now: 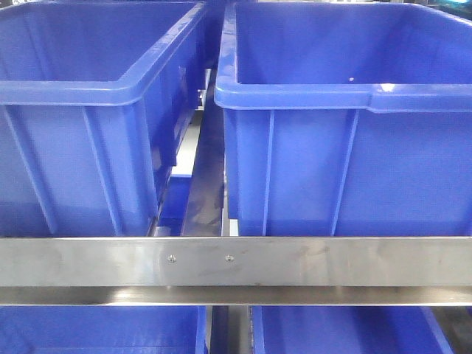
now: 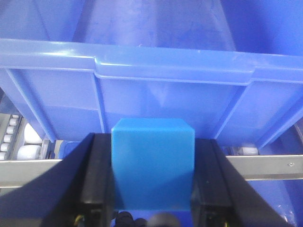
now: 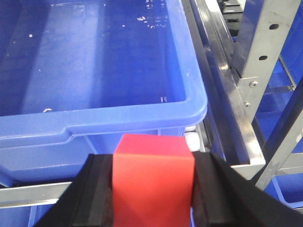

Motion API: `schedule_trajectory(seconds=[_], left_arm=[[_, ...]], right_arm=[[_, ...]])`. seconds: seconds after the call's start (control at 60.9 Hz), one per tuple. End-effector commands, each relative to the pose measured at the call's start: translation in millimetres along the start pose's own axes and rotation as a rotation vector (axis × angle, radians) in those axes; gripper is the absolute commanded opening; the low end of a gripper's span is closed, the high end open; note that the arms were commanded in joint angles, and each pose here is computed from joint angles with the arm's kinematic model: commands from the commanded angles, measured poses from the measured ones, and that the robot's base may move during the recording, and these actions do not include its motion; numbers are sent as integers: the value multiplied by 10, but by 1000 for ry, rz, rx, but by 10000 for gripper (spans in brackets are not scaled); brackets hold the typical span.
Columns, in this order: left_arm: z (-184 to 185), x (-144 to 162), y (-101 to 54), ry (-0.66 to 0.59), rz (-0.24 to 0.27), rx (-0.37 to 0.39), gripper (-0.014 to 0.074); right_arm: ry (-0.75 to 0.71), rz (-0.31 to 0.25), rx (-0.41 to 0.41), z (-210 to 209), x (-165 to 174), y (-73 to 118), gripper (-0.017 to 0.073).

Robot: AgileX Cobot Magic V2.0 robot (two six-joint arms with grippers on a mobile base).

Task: Sort and place red and blue blocks on shelf
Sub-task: 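Extend both grippers with the cubes over the blue bins, then lower the red cube into a blue bin and open the right gripper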

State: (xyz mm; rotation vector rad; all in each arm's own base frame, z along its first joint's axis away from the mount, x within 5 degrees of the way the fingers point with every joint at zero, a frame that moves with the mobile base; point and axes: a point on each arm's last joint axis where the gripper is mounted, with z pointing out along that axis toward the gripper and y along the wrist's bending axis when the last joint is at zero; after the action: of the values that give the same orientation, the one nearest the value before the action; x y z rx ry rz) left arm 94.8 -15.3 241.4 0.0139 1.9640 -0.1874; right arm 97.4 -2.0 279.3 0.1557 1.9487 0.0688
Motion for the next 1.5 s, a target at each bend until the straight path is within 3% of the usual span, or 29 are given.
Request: schedule_trajectory(seconds=[0.0,0.871,1.134,1.479], left_arm=[[-32,-179,-50,-114,-5,43,126],[-202,-671,-139,-305,-10,95,126],[-100,-864,-194,-325,7,111,126],[297,-1055,-284,-272,22,128,126]], right_arm=[[-113,-3,-18,-36,-167,24,49],[-267,-6,-67,-13,-363,80,49],[-249,-8,-68,158,-576,124,49],[-238,-10,-72,499,-972,206,49]])
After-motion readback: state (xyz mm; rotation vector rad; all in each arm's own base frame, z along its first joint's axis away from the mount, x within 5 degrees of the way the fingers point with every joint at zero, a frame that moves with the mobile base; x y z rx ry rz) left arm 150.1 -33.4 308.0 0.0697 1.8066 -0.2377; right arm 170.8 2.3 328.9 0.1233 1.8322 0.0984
